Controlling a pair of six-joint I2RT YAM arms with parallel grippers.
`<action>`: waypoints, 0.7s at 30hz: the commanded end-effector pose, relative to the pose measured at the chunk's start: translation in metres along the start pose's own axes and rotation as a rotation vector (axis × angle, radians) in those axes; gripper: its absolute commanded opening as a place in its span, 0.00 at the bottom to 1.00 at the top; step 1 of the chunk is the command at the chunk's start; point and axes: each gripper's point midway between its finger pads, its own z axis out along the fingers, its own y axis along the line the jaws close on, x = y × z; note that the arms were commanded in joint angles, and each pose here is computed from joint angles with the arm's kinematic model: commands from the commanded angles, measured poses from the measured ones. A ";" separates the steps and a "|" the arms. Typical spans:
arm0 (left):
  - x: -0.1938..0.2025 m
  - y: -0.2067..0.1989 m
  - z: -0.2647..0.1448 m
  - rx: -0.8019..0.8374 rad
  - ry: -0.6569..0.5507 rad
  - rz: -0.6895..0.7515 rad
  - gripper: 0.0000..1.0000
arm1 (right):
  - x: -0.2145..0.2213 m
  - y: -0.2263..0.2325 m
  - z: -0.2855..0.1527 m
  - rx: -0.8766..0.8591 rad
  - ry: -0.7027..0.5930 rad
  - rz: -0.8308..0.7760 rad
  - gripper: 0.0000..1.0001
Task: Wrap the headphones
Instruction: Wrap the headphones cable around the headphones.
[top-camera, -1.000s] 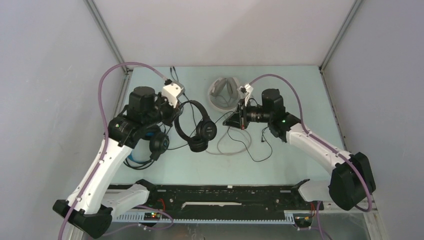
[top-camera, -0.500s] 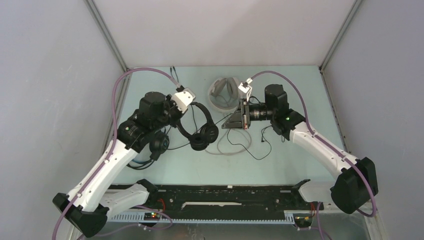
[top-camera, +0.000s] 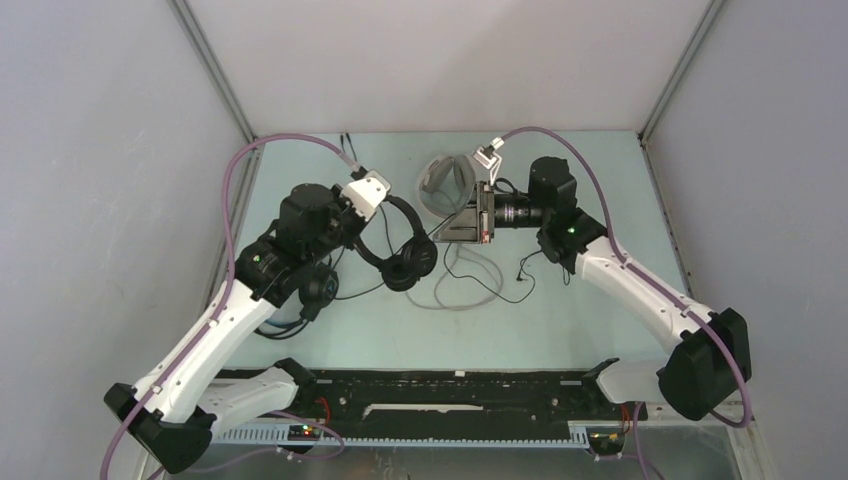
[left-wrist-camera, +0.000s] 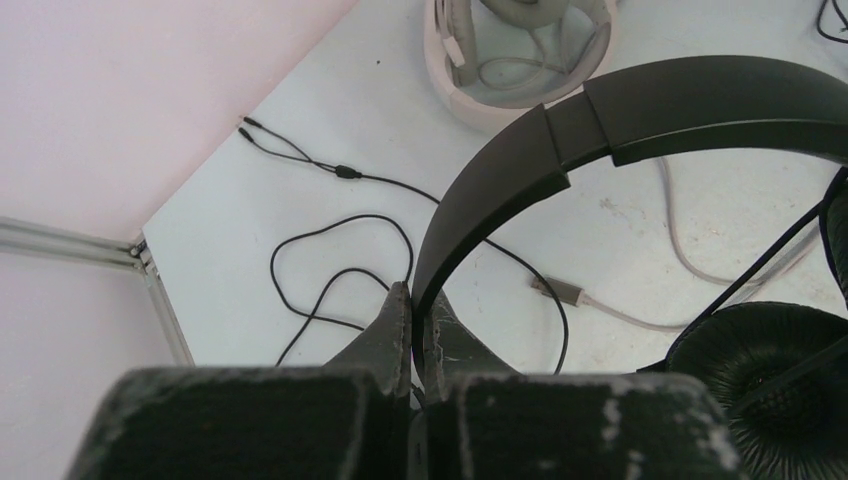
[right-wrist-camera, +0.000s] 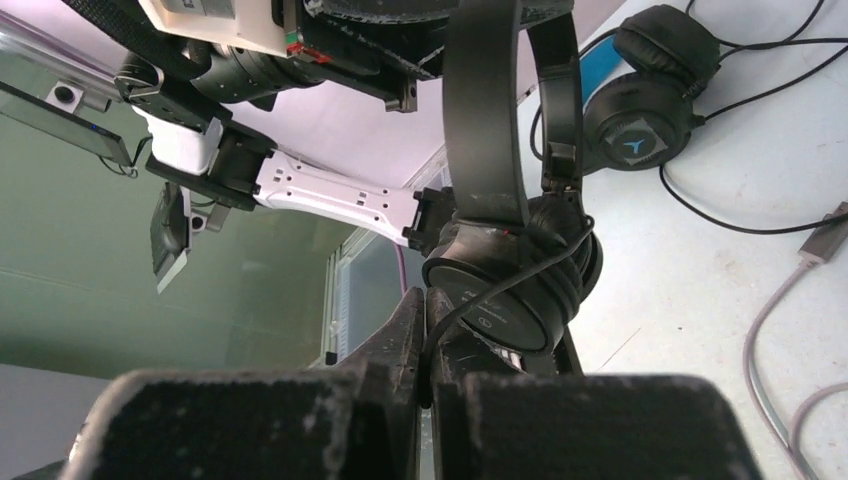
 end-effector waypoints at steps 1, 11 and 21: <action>0.005 0.009 0.001 -0.072 0.009 -0.042 0.00 | -0.018 0.031 0.008 -0.078 -0.024 -0.073 0.03; 0.004 0.018 0.000 -0.141 0.035 -0.137 0.00 | -0.026 0.033 0.033 -0.086 -0.020 -0.076 0.11; 0.004 0.014 0.001 -0.141 0.045 -0.253 0.00 | -0.031 0.027 0.050 -0.078 -0.008 -0.068 0.11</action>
